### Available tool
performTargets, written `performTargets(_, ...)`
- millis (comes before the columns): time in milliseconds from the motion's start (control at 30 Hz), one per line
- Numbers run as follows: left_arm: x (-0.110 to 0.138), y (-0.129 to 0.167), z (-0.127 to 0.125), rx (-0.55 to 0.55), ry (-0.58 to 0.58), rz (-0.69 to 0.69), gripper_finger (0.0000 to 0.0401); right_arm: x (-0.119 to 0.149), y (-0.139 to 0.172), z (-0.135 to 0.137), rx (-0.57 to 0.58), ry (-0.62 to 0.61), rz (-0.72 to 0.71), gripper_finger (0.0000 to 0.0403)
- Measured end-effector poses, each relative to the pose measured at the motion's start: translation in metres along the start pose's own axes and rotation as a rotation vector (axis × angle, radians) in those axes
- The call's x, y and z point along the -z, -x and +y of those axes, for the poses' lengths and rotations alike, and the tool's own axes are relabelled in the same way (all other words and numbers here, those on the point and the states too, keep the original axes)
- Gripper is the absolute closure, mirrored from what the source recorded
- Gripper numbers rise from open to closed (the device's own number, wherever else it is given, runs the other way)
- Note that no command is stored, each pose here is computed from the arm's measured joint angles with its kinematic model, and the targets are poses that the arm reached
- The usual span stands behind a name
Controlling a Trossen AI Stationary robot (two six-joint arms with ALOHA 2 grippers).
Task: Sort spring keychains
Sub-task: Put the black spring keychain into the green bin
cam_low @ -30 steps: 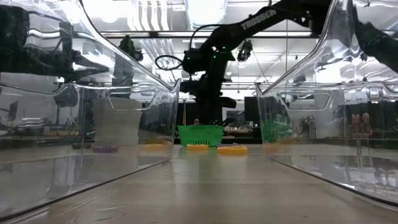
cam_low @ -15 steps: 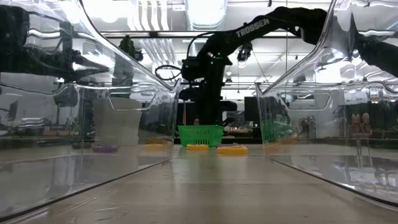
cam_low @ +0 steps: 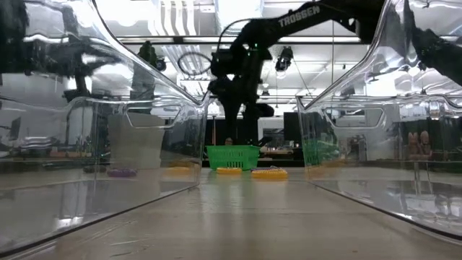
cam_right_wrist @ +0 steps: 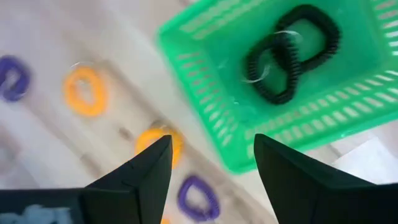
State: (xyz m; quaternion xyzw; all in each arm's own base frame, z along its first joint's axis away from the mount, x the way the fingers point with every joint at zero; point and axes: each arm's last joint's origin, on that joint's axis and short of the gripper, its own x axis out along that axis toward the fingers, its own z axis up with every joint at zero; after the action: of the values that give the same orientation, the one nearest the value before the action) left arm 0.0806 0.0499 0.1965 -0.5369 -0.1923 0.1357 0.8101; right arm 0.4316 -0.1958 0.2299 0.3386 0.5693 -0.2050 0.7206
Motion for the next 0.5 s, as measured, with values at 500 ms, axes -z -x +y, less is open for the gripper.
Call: performTargets(500, -0.009, 0.009, -0.040, -0.512, -0.061, 0.371, 0.0401, 0.035, 0.056, 0.052, -0.052, 0.173, -0.096, 0.0182)
